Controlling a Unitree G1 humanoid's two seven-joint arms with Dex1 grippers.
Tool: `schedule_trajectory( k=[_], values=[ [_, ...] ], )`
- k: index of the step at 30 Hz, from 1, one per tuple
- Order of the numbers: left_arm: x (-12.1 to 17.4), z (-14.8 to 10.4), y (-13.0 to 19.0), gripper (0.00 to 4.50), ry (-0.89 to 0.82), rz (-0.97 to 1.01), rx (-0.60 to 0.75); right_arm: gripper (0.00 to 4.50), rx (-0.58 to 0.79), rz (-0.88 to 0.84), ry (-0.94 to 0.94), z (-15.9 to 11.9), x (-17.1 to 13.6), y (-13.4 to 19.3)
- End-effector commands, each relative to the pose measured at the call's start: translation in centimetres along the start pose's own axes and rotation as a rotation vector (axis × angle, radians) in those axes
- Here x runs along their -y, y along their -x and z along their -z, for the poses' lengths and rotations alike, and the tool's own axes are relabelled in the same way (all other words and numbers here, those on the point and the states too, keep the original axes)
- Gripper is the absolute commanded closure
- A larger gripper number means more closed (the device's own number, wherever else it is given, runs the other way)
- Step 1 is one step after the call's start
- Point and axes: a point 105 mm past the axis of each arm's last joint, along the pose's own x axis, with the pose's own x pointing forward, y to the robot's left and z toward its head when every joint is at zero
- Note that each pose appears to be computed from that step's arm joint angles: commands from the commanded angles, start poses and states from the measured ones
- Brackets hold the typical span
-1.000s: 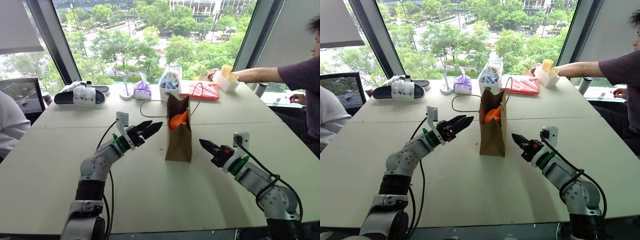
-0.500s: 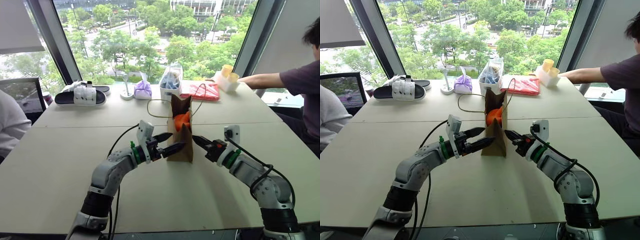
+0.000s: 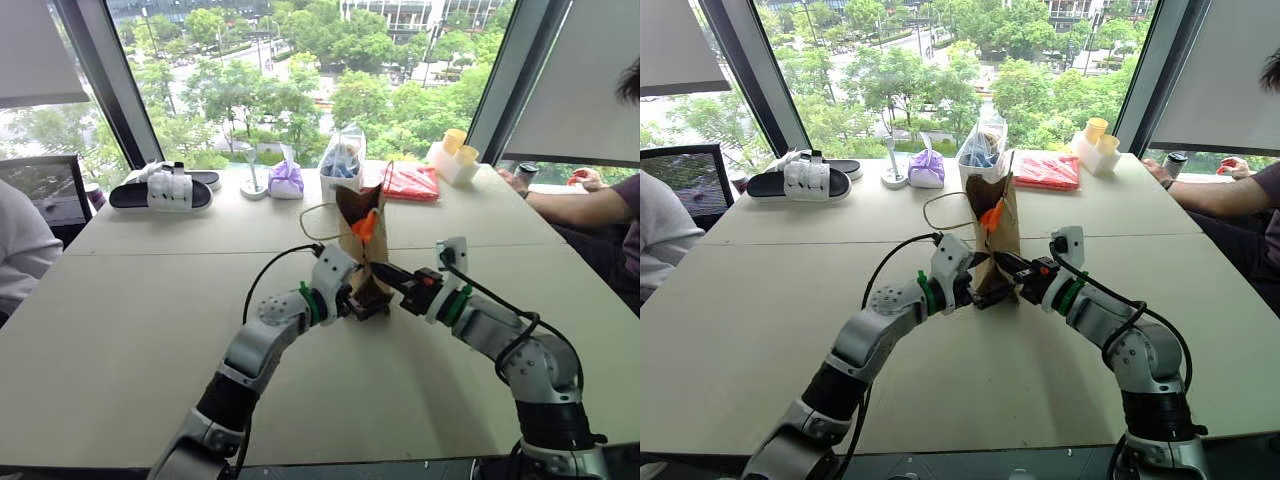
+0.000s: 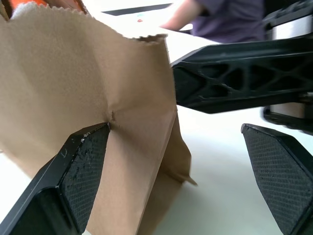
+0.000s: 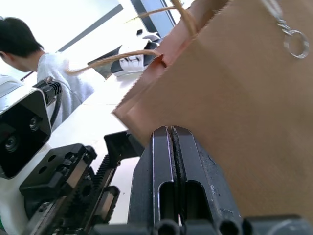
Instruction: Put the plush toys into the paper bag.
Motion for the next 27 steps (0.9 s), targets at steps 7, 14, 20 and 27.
schedule_trajectory(
  k=[7,14,20,27],
  values=[
    [1.1,-1.5,-1.3,0.06,-0.099,-0.02,0.053,4.49,0.018,-0.02,0.017,-0.5,-0.2,-0.7],
    [0.6,-0.9,-1.5,2.72,-0.114,-0.068,0.031,4.5,0.034,-0.007,0.013,-0.7,0.0,-0.2],
    [0.0,-0.6,-1.9,4.47,-0.108,-0.107,0.023,4.5,0.085,-0.015,-0.033,-1.3,-0.3,1.2],
    [-0.8,-3.3,-1.4,4.47,-0.162,-0.043,0.156,4.5,0.176,-0.004,-0.115,-2.2,-0.4,5.9]
  ],
)
